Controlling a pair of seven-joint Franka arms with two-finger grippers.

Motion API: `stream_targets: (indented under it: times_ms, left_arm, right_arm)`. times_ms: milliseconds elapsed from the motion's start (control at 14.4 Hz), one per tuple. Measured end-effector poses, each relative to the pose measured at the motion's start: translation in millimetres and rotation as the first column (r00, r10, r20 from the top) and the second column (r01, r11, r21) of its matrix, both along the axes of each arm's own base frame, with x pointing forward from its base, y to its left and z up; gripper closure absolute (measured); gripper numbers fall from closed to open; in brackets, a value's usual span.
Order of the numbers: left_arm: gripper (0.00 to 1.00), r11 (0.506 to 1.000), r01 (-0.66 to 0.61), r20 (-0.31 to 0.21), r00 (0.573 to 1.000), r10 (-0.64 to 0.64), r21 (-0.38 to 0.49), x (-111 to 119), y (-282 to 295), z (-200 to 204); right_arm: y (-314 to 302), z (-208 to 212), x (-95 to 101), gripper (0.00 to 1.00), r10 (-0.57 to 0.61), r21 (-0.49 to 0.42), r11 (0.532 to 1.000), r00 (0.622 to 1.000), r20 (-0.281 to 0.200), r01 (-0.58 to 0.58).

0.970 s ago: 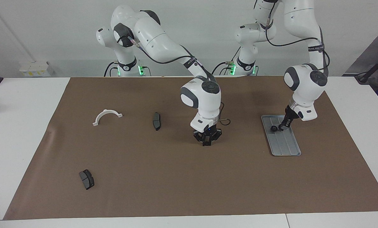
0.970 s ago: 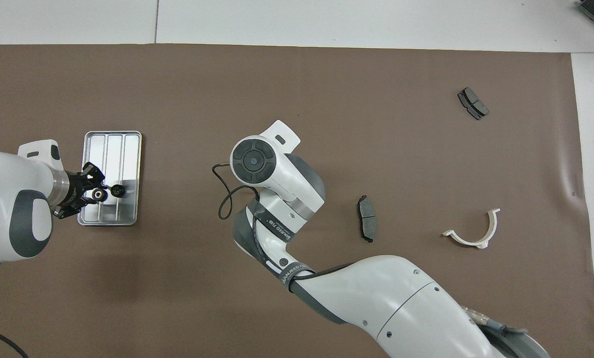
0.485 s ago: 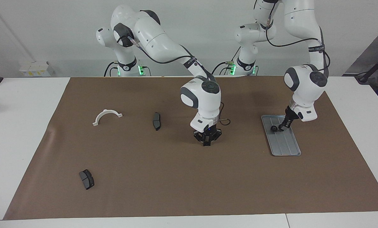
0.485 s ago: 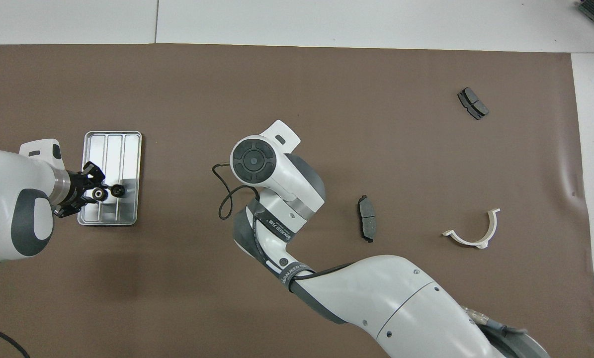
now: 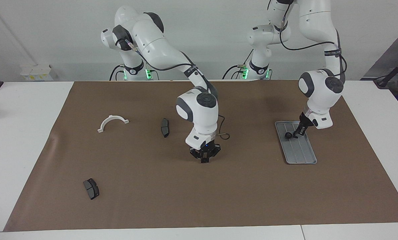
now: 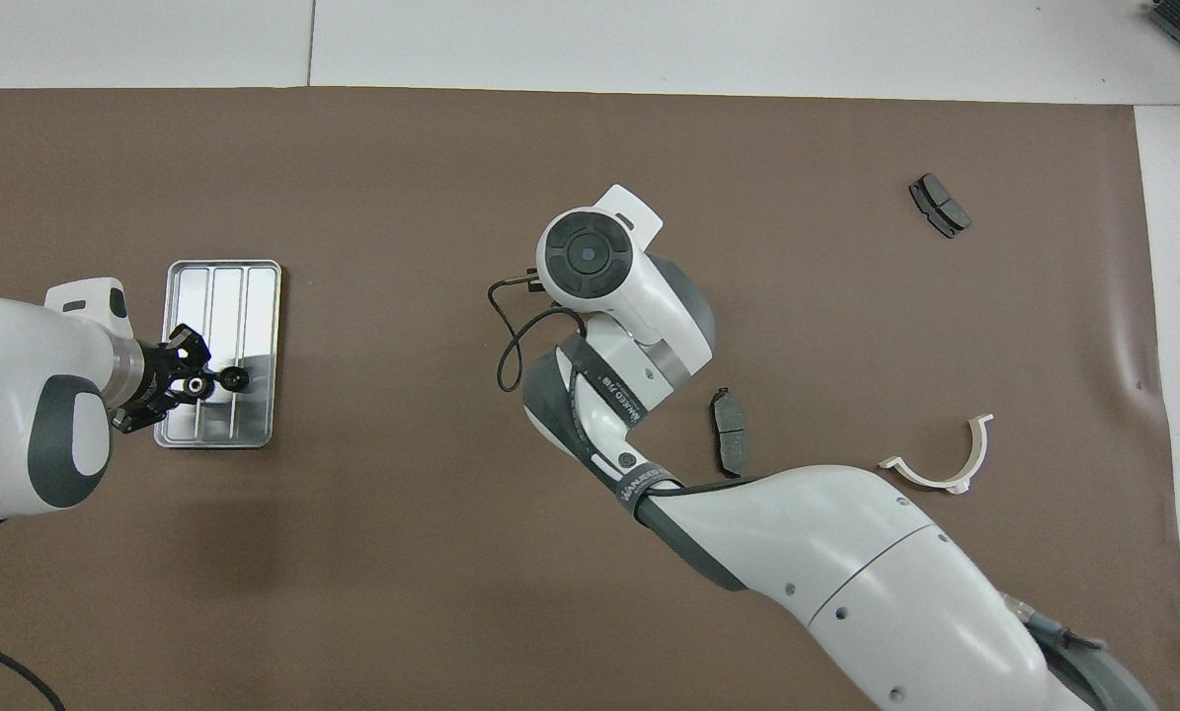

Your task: Place bearing gear from tray to pile

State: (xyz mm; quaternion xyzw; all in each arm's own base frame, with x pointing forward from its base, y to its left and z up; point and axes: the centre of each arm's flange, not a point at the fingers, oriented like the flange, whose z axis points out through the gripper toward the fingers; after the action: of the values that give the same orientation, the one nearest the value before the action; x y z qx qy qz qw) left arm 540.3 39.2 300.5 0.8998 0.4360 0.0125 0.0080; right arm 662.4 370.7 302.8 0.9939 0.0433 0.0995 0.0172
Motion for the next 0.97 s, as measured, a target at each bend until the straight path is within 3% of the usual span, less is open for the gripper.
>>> stream_targets:
  times_ms: [208, 485, 693, 970]
  left_arm:
    - [0.65, 1.0, 0.004, 0.004, 1.0, -0.004, 0.001, 6.0, -0.6, 8.1]
    - [0.65, 0.998, 0.058, 0.02, 0.998, -0.058, 0.02, 38.1, -15.0, 62.8]
    - [0.65, 0.988, 0.151, 0.057, 0.987, -0.152, 0.027, 53.5, -64.7, 94.8]
    - [0.65, 0.939, 0.343, 0.081, 0.935, -0.344, 0.026, 41.0, -184.0, 98.6]
  right_arm:
    - [-72.6, 12.7, 29.1, 0.76, 0.037, -0.049, 0.998, 0.998, -0.049, -0.04]
    - [-190.7, 14.4, 61.5, 0.76, 0.074, -0.089, 0.992, 0.99, -0.124, -0.085]
    - [-256.5, -0.1, 66.8, 0.76, 0.038, -0.067, 0.996, 0.984, -0.173, -0.05]
    - [-325.0, -3.9, 64.3, 0.76, 0.038, -0.058, 0.997, 0.978, -0.206, -0.051]
